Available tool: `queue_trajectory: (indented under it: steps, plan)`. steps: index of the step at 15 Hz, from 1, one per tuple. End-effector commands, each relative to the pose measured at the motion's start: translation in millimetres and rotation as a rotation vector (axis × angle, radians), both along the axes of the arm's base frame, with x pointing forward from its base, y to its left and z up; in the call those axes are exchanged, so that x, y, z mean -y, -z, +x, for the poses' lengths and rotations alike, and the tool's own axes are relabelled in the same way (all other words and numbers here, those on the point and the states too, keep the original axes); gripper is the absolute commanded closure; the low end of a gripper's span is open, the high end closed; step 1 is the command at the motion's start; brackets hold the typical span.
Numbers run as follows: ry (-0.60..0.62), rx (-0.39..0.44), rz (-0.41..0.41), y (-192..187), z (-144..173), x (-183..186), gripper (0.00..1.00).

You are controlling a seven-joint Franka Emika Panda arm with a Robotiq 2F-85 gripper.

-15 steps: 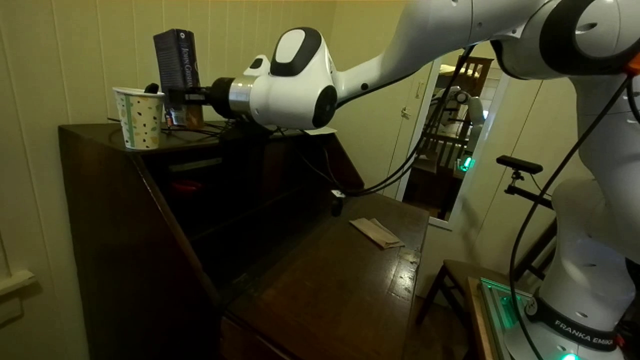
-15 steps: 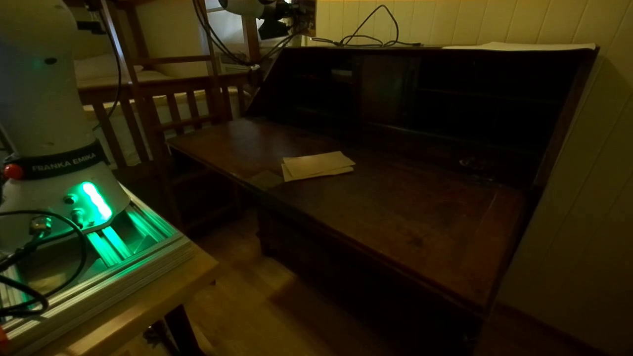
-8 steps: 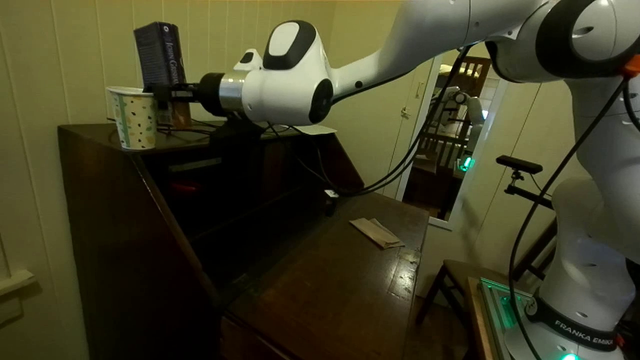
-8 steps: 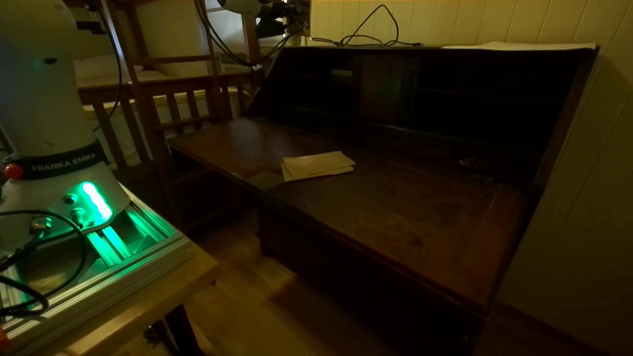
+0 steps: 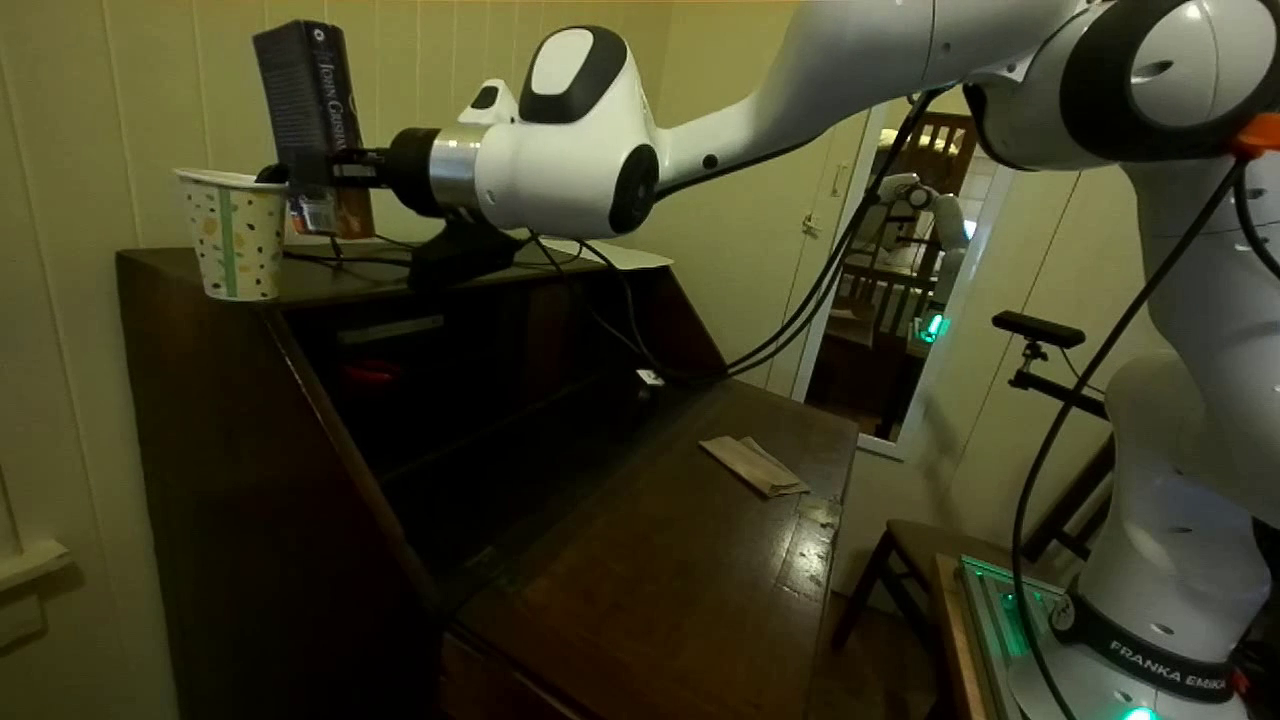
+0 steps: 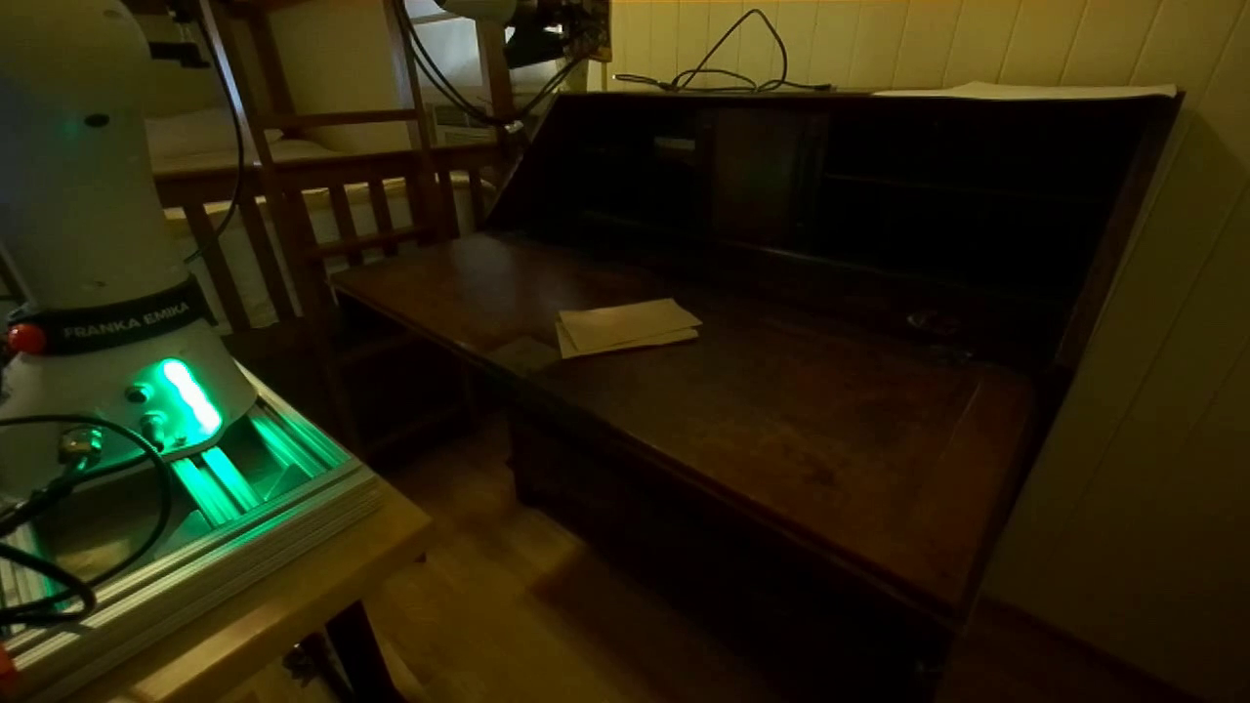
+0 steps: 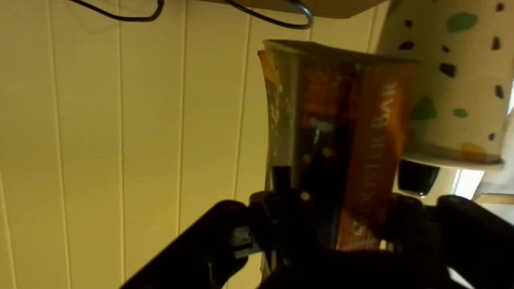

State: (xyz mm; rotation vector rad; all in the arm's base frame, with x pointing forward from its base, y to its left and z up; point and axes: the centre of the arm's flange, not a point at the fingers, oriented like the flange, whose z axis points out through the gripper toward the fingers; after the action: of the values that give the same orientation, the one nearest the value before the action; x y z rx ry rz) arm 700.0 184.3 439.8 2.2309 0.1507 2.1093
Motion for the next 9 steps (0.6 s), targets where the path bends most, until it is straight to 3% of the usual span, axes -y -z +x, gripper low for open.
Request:
queue_trajectory:
  steps: [1,5,9]
  plan:
    - [0.069,0.029,-0.057,13,-4,39,0.90]
    - [0.187,0.057,-0.108,32,2,69,0.90]
    - [0.231,0.076,-0.083,50,1,92,0.90]
